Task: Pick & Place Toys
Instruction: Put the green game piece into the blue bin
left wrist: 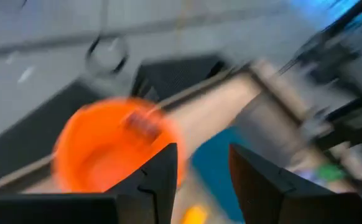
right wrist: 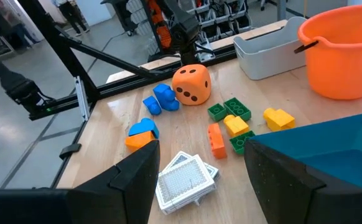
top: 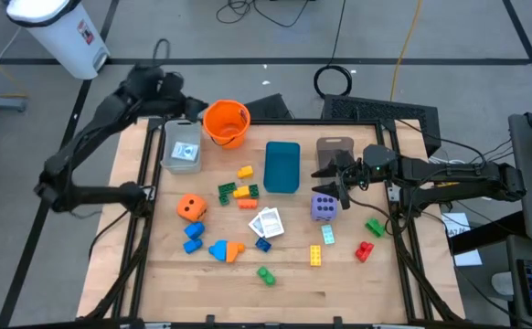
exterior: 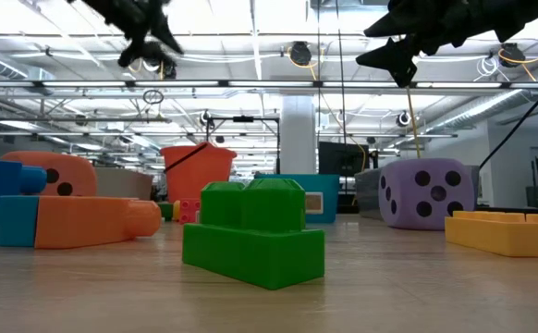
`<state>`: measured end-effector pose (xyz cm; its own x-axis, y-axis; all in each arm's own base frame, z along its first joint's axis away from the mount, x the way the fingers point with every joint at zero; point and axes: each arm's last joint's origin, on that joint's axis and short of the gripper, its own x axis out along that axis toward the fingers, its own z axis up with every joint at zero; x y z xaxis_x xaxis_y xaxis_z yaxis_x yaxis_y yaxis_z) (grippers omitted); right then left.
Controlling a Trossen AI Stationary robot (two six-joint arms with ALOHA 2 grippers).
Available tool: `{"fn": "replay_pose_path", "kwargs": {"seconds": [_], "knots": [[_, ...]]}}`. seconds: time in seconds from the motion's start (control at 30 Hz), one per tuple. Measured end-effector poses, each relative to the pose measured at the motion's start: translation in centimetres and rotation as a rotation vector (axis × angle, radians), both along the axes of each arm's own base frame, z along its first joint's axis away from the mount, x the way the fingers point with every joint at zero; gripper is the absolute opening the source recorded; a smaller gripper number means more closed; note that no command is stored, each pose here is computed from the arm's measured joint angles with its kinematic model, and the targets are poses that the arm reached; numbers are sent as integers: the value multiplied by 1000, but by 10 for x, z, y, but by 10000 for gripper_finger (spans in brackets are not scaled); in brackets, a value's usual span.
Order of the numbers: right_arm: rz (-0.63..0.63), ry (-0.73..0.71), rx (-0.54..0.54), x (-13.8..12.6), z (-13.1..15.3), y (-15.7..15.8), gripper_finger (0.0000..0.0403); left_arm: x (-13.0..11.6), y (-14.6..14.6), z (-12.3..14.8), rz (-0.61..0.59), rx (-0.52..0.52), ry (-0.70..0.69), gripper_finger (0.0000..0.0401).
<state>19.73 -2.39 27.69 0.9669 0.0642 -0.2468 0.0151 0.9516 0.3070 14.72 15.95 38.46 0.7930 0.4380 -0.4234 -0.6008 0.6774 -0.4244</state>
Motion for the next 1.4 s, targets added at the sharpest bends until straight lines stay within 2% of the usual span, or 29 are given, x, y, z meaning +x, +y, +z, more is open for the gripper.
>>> {"fn": "replay_pose_path", "kwargs": {"seconds": [0.17,0.3,0.4,0.67,0.9,1.1,1.4], "knots": [[0,0,0,0,0,0,226,6,-43,6,-120,88,-216,136],[0,0,0,0,0,0,226,15,-76,-4,-224,62,-320,139],[0,0,0,0,0,0,226,26,-98,-19,-270,16,-343,140],[0,0,0,0,0,0,226,51,-156,-48,-280,-86,-385,140],[0,0,0,0,0,0,226,65,-201,-51,-297,-66,-441,140],[0,0,0,0,0,0,226,75,-221,-54,-333,-7,-466,141],[0,0,0,0,0,0,226,80,-224,-57,-366,36,-443,141]]}}
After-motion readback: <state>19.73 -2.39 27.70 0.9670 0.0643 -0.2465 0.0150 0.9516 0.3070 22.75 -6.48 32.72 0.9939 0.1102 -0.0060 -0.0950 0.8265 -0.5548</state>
